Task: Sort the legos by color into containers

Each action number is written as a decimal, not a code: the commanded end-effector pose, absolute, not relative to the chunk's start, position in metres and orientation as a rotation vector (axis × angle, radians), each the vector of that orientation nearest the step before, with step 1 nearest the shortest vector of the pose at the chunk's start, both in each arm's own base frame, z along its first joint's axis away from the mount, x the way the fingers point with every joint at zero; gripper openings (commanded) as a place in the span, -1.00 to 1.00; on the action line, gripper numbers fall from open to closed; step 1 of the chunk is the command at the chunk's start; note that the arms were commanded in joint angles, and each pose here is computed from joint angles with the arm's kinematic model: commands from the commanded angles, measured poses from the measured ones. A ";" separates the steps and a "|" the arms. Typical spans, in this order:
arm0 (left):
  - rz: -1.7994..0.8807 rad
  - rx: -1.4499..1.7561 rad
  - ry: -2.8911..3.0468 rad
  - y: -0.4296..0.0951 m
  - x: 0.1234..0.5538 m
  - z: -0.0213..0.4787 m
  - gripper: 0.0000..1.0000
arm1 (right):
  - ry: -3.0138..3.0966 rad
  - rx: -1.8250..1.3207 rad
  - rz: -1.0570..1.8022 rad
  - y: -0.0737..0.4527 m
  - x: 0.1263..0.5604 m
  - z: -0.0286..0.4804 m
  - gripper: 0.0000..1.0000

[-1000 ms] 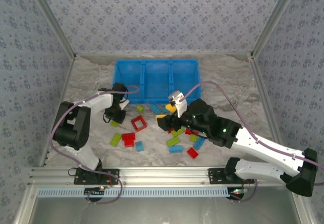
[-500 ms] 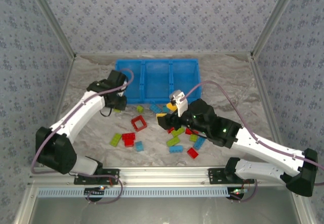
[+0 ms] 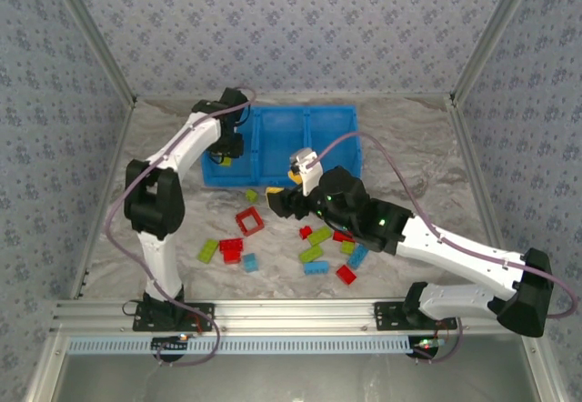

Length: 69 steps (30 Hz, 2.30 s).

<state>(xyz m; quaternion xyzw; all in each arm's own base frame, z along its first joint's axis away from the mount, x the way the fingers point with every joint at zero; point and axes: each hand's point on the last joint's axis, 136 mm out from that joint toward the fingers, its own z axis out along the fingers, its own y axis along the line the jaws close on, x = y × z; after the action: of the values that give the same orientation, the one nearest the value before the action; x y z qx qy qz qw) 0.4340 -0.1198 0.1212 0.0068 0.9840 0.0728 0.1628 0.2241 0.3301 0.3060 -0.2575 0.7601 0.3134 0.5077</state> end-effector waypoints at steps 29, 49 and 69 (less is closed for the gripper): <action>0.232 -0.053 2.887 -0.119 0.445 0.084 0.14 | 1.879 -0.596 0.779 0.348 0.226 0.291 0.45; -0.499 -0.001 2.367 -0.149 0.246 0.266 0.31 | 2.479 -0.734 0.523 0.406 0.249 0.126 -0.07; -0.861 0.147 2.270 -0.164 0.164 0.286 0.37 | 2.666 -0.726 0.369 0.413 0.278 0.046 -0.46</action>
<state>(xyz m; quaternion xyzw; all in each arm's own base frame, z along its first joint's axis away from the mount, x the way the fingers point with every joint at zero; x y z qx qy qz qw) 0.1679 -0.1592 0.2777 0.0502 0.8817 -0.3144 0.3484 0.2731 0.4153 0.0479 -0.2662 0.9361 0.1402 0.1821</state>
